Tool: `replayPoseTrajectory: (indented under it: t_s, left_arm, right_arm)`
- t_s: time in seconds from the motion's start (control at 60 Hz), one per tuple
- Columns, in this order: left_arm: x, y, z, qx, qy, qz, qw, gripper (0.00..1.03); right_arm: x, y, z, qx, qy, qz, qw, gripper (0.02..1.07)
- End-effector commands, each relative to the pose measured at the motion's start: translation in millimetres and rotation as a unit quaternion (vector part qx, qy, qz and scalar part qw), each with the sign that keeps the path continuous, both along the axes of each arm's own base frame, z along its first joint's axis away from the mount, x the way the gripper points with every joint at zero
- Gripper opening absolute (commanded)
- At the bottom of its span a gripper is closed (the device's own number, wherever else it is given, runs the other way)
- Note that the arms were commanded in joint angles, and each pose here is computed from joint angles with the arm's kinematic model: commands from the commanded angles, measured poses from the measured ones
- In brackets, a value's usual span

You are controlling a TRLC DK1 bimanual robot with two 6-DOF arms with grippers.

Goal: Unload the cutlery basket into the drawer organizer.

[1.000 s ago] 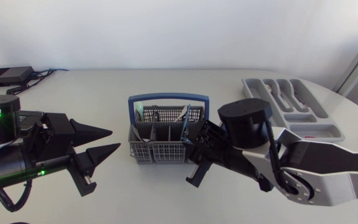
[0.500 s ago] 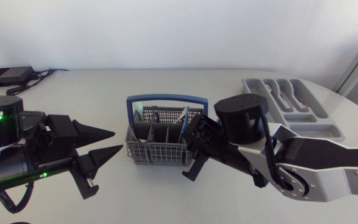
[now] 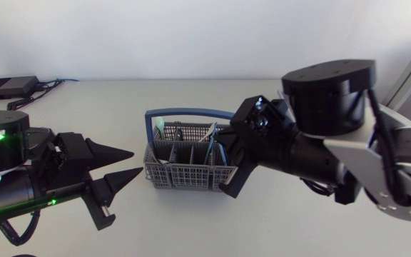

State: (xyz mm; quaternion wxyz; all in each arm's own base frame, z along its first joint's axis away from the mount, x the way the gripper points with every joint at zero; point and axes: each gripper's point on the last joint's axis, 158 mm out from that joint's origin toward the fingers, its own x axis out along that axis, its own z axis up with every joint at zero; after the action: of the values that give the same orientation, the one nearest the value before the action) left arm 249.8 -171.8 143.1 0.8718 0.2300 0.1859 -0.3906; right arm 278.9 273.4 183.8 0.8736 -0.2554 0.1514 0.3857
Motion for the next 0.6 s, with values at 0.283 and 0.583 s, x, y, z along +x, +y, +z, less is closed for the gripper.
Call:
replayPoseTrajectory:
  t_s: [0.283, 0.583]
  left_arm:
    - [-1.6, -9.4, 2.4, 0.011, -0.014, -0.015, 1.000, 0.47]
    - [-0.3, -12.1, 3.6, 0.016, -0.018, -0.015, 1.000, 0.47]
  right_arm:
    - [-20.8, -49.4, 92.6, 0.100, 0.023, -0.032, 0.994, 0.08]
    - [20.3, -130.3, 66.9, 0.094, 0.065, -0.142, 0.983, 0.08]
